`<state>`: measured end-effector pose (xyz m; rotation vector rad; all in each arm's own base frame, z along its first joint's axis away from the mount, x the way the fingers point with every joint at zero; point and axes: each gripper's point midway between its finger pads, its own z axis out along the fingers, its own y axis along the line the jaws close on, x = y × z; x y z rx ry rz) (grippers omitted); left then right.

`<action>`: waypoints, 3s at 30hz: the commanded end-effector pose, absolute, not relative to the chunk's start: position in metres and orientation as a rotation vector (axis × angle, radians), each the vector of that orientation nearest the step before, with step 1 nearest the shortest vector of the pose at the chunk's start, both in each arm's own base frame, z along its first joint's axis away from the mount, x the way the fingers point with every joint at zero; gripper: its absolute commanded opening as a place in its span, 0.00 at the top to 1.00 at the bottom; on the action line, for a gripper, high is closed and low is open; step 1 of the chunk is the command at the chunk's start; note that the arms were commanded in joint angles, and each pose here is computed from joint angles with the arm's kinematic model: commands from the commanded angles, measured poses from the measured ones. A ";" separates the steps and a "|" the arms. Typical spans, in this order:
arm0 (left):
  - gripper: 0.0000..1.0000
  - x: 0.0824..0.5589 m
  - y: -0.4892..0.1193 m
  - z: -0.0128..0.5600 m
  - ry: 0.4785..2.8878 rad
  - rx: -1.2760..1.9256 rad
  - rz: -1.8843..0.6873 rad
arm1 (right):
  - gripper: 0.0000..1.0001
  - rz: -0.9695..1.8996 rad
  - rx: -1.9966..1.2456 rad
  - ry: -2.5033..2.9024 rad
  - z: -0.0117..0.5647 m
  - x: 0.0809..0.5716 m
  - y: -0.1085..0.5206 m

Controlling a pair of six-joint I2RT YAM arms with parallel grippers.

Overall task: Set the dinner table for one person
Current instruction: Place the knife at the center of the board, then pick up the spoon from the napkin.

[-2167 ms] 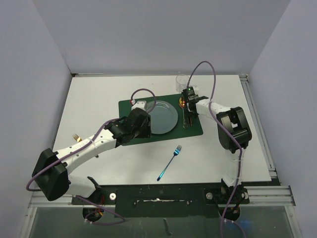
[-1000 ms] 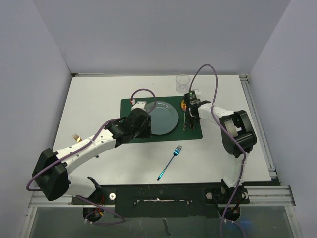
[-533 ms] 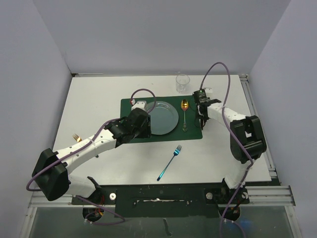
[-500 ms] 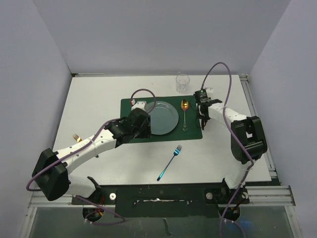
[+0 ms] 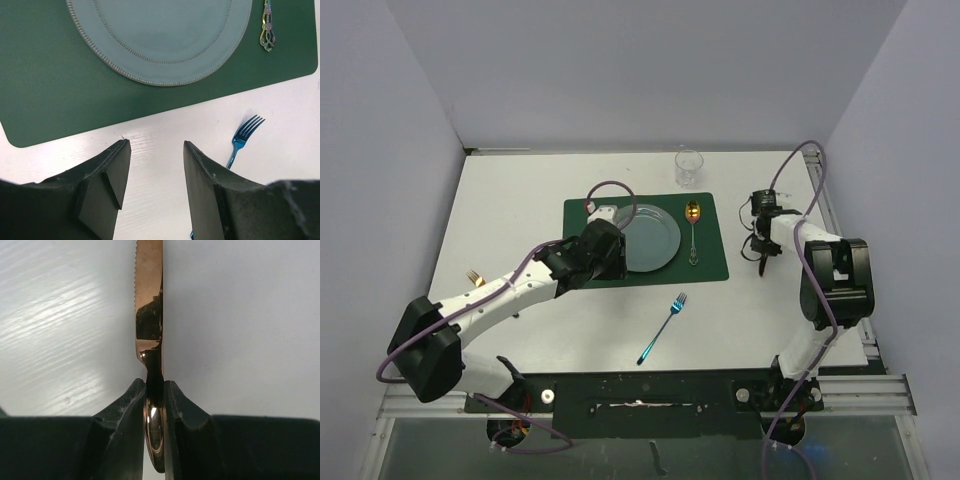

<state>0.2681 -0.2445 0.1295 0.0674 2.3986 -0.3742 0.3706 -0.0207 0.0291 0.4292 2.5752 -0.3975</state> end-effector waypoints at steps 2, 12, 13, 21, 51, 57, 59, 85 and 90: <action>0.55 0.275 -0.255 0.134 2.364 0.070 -0.416 | 1.00 -0.410 0.532 2.460 0.057 0.377 -0.057; 0.55 0.276 -0.257 0.135 2.363 0.076 -0.421 | 1.00 -0.438 0.685 2.421 0.068 0.367 -0.118; 0.55 0.277 -0.258 0.135 2.363 0.078 -0.421 | 1.00 -0.435 0.702 2.421 0.067 0.366 -0.123; 0.55 0.277 -0.259 0.133 2.369 0.081 -0.424 | 1.00 -0.433 0.744 2.458 0.048 0.359 -0.129; 0.56 0.275 -0.256 0.137 2.364 0.074 -0.419 | 0.66 -0.355 0.720 2.534 0.024 0.352 -0.110; 0.56 0.276 -0.257 0.138 2.362 0.074 -0.421 | 0.44 -0.389 0.665 2.433 0.068 0.362 -0.103; 0.56 0.276 -0.257 0.139 2.361 0.073 -0.422 | 0.43 -0.388 0.642 2.376 0.092 0.368 -0.097; 0.56 0.256 -0.290 0.210 2.142 0.153 -0.835 | 0.77 0.042 0.015 2.453 0.079 0.414 0.146; 0.56 0.257 -0.280 0.234 2.054 0.118 -0.839 | 0.78 0.059 -0.046 2.449 0.078 0.422 0.177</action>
